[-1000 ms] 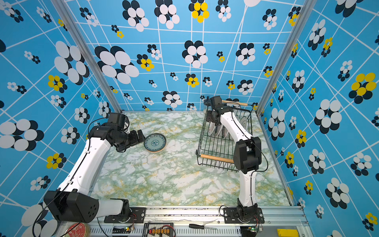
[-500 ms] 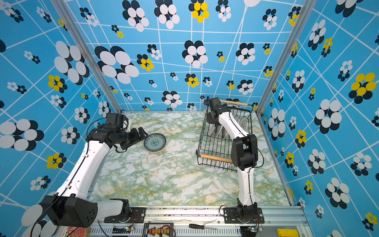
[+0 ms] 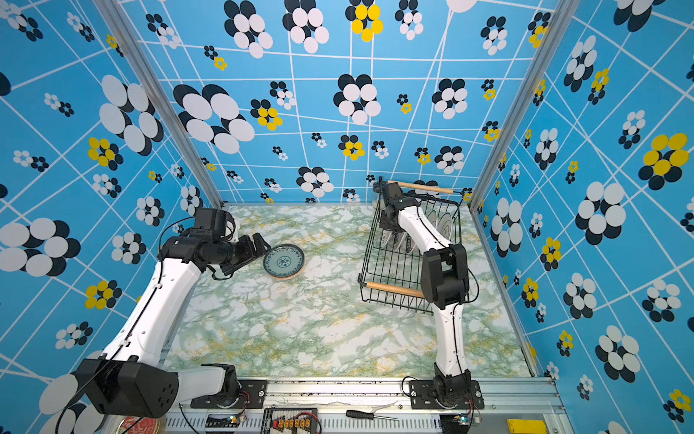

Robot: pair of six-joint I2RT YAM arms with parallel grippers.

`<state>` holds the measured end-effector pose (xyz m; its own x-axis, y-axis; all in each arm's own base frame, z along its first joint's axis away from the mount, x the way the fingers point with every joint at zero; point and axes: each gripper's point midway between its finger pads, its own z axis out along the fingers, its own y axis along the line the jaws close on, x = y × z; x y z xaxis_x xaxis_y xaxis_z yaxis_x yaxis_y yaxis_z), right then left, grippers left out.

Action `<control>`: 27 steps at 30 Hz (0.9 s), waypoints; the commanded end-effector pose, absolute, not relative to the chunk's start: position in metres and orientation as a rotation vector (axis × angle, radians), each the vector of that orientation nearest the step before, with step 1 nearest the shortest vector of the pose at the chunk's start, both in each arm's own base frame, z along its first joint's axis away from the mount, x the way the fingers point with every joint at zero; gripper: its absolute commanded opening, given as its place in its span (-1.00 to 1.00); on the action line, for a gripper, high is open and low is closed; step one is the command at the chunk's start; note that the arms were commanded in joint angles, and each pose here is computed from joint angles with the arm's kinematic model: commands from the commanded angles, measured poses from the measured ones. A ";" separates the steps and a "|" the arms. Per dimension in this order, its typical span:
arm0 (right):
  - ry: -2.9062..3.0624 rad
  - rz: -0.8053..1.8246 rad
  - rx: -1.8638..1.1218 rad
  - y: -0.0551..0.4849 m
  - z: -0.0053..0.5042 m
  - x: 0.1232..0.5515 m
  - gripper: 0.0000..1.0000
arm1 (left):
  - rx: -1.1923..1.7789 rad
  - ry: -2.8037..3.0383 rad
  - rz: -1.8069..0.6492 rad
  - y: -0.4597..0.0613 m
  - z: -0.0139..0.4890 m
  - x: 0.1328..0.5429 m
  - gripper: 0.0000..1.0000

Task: Unload the plates from the dish rack
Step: Pick up the plate from the dish rack.

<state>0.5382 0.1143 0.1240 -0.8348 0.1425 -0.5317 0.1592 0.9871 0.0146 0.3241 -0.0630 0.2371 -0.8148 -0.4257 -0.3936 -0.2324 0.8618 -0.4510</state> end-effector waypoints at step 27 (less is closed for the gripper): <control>2.463 -0.254 0.120 0.082 0.202 0.516 -0.91 | -0.415 2.662 -0.625 -0.084 0.217 0.328 0.99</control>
